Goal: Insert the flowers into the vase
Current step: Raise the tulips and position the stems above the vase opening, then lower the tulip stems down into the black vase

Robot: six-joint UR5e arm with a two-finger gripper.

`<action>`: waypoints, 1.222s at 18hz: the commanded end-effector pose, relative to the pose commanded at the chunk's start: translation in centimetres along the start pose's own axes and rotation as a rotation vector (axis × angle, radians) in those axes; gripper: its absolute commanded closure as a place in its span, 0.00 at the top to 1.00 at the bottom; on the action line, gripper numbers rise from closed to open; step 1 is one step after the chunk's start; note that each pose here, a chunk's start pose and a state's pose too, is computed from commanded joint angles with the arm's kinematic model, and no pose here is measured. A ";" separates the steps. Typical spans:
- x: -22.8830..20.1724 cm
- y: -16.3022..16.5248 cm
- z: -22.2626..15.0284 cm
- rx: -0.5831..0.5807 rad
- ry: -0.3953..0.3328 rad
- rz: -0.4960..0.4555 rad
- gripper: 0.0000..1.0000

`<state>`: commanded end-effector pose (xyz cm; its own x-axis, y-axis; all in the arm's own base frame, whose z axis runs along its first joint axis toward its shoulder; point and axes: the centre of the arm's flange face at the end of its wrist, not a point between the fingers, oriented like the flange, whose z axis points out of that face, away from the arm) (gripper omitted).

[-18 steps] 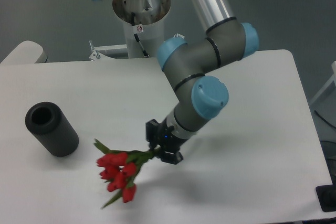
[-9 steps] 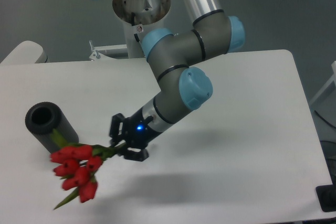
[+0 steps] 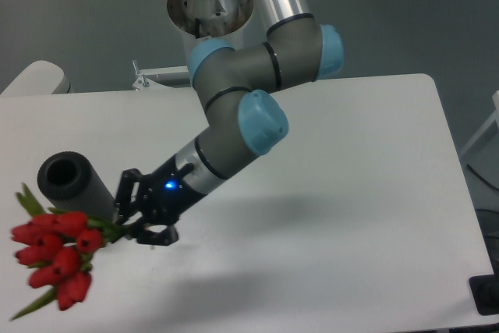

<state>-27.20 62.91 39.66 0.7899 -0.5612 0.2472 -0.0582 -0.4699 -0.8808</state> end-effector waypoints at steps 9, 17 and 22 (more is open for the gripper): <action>4.8 -4.8 -1.7 0.209 0.099 0.077 0.09; 10.3 -2.4 0.0 0.246 0.153 0.098 0.12; 12.6 -0.9 0.2 0.242 0.162 0.097 0.13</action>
<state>-17.06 56.41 43.48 0.6793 -0.7059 0.2008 0.0336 -0.2434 -0.9693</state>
